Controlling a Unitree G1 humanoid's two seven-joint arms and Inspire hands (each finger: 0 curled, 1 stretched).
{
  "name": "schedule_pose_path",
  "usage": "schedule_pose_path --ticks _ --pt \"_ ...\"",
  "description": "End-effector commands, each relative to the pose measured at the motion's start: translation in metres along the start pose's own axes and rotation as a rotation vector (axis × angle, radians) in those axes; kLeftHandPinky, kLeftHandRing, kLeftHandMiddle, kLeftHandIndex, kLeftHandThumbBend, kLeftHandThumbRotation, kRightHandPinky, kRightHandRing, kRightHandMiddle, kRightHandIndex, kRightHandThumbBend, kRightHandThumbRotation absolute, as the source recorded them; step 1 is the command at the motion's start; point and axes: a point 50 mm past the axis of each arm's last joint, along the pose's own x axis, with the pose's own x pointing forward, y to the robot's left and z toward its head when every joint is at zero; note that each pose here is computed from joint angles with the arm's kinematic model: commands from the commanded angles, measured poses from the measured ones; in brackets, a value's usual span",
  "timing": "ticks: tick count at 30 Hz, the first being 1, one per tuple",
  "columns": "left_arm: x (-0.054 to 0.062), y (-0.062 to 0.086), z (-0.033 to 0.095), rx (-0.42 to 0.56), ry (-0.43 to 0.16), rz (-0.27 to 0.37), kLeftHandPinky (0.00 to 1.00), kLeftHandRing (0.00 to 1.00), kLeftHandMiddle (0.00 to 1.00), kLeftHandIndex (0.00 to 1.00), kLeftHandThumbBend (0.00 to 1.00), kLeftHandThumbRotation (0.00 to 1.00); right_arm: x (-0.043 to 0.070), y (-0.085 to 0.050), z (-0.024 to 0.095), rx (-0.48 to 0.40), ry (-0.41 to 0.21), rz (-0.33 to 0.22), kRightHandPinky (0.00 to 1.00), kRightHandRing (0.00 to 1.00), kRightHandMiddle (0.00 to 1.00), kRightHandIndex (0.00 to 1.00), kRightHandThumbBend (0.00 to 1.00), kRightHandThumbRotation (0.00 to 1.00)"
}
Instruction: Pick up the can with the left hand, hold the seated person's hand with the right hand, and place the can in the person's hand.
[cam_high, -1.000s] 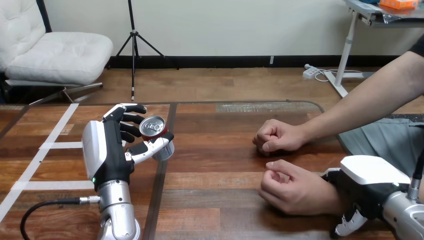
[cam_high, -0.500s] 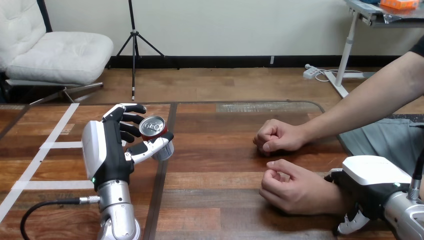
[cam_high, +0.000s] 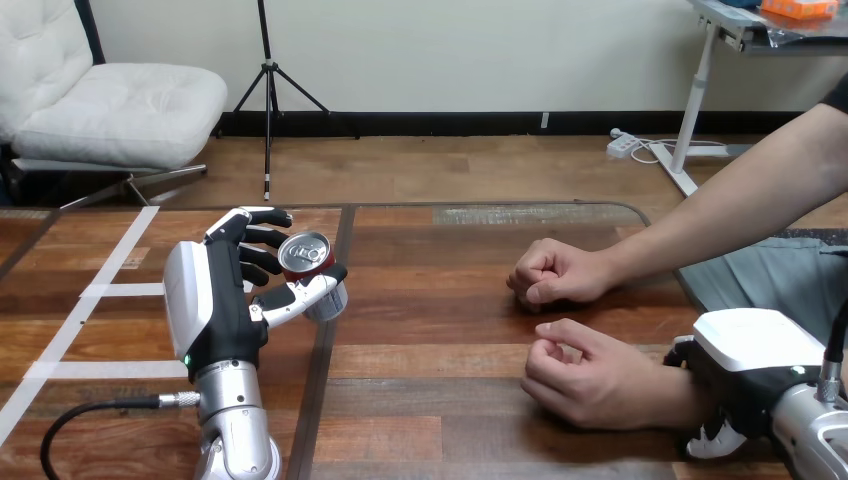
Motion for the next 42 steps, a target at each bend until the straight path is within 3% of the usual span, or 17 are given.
schedule_pose_path --ticks 1,8,17,27,31,36,42 --pt "0.021 0.006 0.023 -0.053 -0.103 0.056 0.39 0.44 0.50 0.57 0.68 0.00 0.002 0.007 -0.020 -0.056 0.083 0.037 0.47 0.72 0.77 0.76 0.68 0.00" --pt "0.021 0.007 0.022 -0.046 -0.101 0.055 0.40 0.44 0.50 0.57 0.68 0.00 0.006 0.010 -0.024 -0.065 0.089 0.024 0.42 0.69 0.75 0.74 0.57 0.00" --pt "0.021 0.007 0.022 -0.047 -0.102 0.056 0.40 0.44 0.50 0.58 0.68 0.00 0.009 0.013 -0.027 -0.085 0.089 -0.004 0.33 0.59 0.67 0.67 0.58 0.00" --pt "0.022 0.007 0.022 -0.048 -0.104 0.058 0.40 0.44 0.50 0.57 0.68 0.00 0.011 0.014 -0.027 -0.078 0.072 -0.049 0.15 0.32 0.45 0.53 0.60 0.00" --pt "0.022 0.008 0.022 -0.050 -0.105 0.059 0.40 0.44 0.50 0.57 0.68 0.00 0.012 0.014 -0.025 -0.057 0.064 -0.072 0.10 0.24 0.37 0.48 0.60 0.00" --pt "0.022 0.008 0.022 -0.054 -0.102 0.057 0.40 0.44 0.51 0.57 0.68 0.00 0.014 0.013 -0.023 -0.031 0.045 -0.074 0.05 0.14 0.27 0.49 0.62 0.00" --pt "0.022 0.008 0.022 -0.056 -0.097 0.058 0.41 0.45 0.51 0.58 0.68 0.00 0.015 0.012 -0.021 0.042 0.007 -0.116 0.03 0.12 0.23 0.46 0.67 0.00"
